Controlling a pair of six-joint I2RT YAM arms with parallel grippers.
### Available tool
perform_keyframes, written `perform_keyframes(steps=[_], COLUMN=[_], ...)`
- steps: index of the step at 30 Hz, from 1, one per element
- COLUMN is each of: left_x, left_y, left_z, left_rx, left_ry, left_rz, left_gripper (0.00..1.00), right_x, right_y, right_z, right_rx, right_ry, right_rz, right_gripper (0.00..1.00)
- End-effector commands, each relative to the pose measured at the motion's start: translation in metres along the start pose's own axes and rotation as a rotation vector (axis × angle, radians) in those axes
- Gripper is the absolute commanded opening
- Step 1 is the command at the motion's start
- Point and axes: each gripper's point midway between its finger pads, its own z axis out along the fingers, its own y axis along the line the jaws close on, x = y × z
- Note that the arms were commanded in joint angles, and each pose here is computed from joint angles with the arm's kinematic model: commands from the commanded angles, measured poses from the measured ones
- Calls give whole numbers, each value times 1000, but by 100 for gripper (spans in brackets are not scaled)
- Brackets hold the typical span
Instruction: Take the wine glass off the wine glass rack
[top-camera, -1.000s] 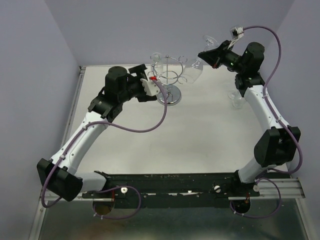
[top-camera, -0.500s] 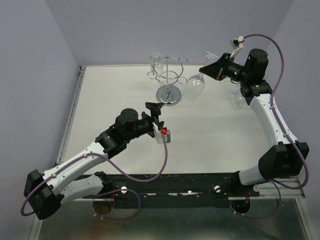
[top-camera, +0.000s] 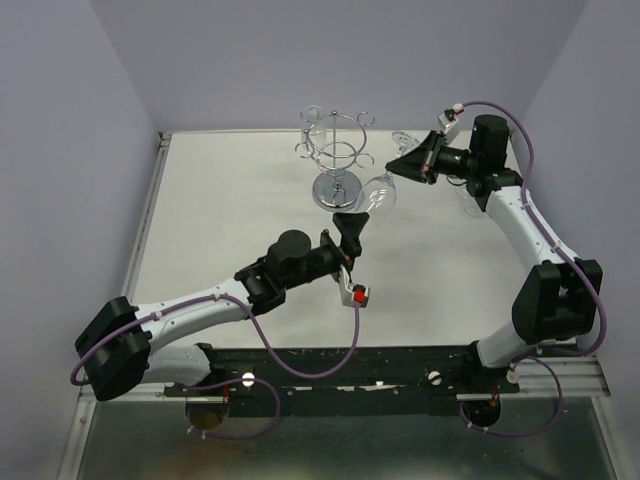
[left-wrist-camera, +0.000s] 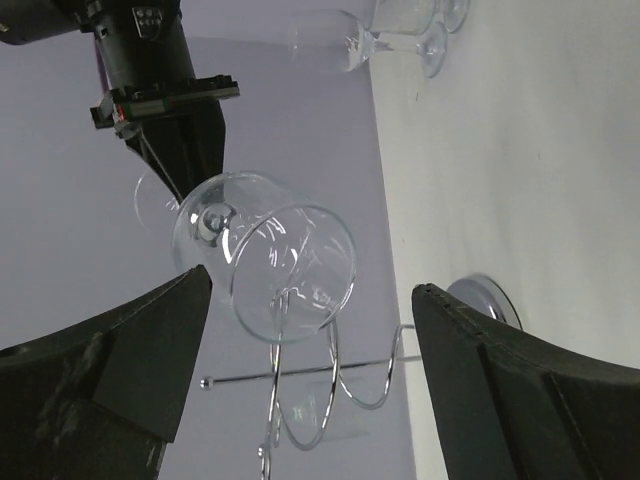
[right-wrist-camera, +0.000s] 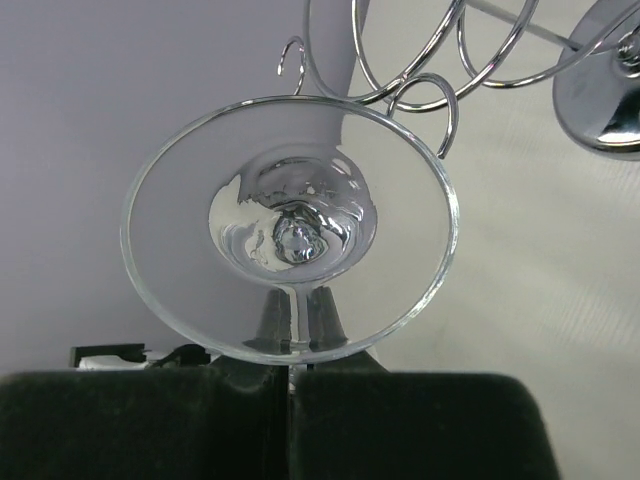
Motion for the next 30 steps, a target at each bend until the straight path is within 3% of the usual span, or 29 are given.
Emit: perform_keyframes(steps=[1,24,30], left_x=[-8,15,22], left_y=[12,11,13], left_z=[10,39,43], left_rx=[-69,-157,-163], left_ry=[-9,114,154], left_rz=[93,182,189], left_gripper=[99,98,86], right_x=[6,31,31], right_y=[6,-22,-24], right_z=[1,6,6], right_rx=[-31,2,9], right_ry=[38,101,95], right_rz=[142,289,283], right_gripper=[1,1,1])
